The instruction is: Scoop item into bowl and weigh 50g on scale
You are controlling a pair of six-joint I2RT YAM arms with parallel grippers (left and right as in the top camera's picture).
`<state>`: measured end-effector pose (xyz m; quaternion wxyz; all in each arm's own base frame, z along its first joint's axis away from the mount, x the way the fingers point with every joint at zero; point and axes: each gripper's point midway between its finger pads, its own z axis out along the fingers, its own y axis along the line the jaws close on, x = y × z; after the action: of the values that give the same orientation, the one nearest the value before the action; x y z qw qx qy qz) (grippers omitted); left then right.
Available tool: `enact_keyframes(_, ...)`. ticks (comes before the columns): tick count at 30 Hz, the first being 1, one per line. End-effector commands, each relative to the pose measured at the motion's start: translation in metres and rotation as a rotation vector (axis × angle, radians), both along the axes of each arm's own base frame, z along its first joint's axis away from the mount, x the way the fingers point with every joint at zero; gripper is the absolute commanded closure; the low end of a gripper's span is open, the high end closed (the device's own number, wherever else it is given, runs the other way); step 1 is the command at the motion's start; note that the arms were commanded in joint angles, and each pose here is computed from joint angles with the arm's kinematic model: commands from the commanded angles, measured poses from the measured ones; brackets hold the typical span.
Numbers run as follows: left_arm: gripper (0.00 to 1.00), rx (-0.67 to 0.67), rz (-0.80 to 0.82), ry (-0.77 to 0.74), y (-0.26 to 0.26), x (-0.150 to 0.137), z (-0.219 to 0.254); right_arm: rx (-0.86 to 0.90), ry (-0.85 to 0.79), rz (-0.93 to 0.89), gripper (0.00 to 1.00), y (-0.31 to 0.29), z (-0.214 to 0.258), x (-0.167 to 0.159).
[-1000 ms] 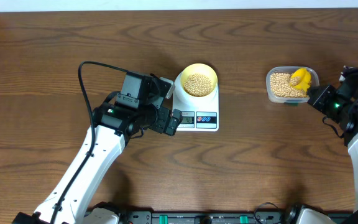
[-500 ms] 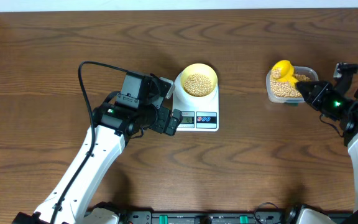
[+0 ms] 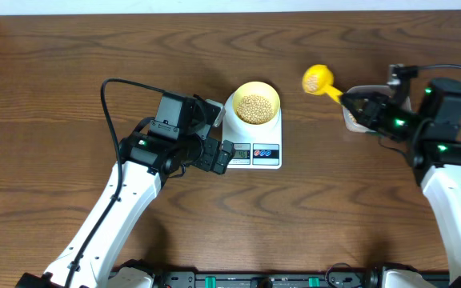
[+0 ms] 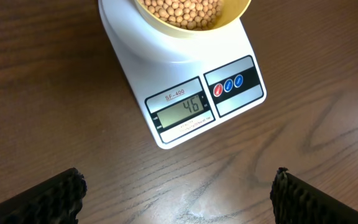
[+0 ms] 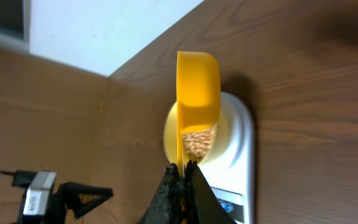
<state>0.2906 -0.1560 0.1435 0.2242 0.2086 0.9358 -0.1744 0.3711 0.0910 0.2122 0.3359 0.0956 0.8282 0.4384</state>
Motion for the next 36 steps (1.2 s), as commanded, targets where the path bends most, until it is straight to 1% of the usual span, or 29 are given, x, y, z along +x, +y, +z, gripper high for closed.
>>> enact_keyframes(1,0.03,0.003,-0.016,-0.004,-0.001,0.001,0.000,0.008,0.011,0.018,0.99,0.022,0.000,0.003)
enact_keyframes(6,0.03,0.003,-0.016,-0.004,-0.001,0.001,0.000,0.002,0.010,0.088,0.99,0.049,-0.010,0.004)
enact_keyframes(9,0.03,0.003,-0.016,-0.005,-0.001,0.001,0.000,-0.040,0.006,0.117,0.99,0.059,-0.021,0.004)
enact_keyframes(12,0.03,0.003,-0.016,-0.005,-0.001,0.001,0.000,-0.097,-0.036,0.160,0.99,0.068,-0.026,0.002)
enact_keyframes(17,0.03,0.003,-0.016,-0.004,-0.001,0.001,0.000,-0.194,-0.159,0.246,0.99,0.081,-0.024,-0.001)
enact_keyframes(20,0.03,0.003,-0.016,-0.005,-0.001,0.001,0.000,-0.216,-0.188,0.240,0.99,0.085,-0.022,0.002)
enact_keyframes(23,0.03,0.002,-0.016,-0.004,-0.001,0.001,0.000,-0.275,-0.228,0.244,0.99,0.088,-0.024,0.004)
enact_keyframes(28,0.03,0.003,-0.016,-0.005,-0.001,0.001,0.000,-0.348,-0.304,0.307,0.99,0.100,-0.025,-0.001)
enact_keyframes(36,0.03,0.003,-0.016,-0.004,-0.001,0.001,0.000,-0.479,-0.352,0.293,0.99,0.104,-0.032,0.003)
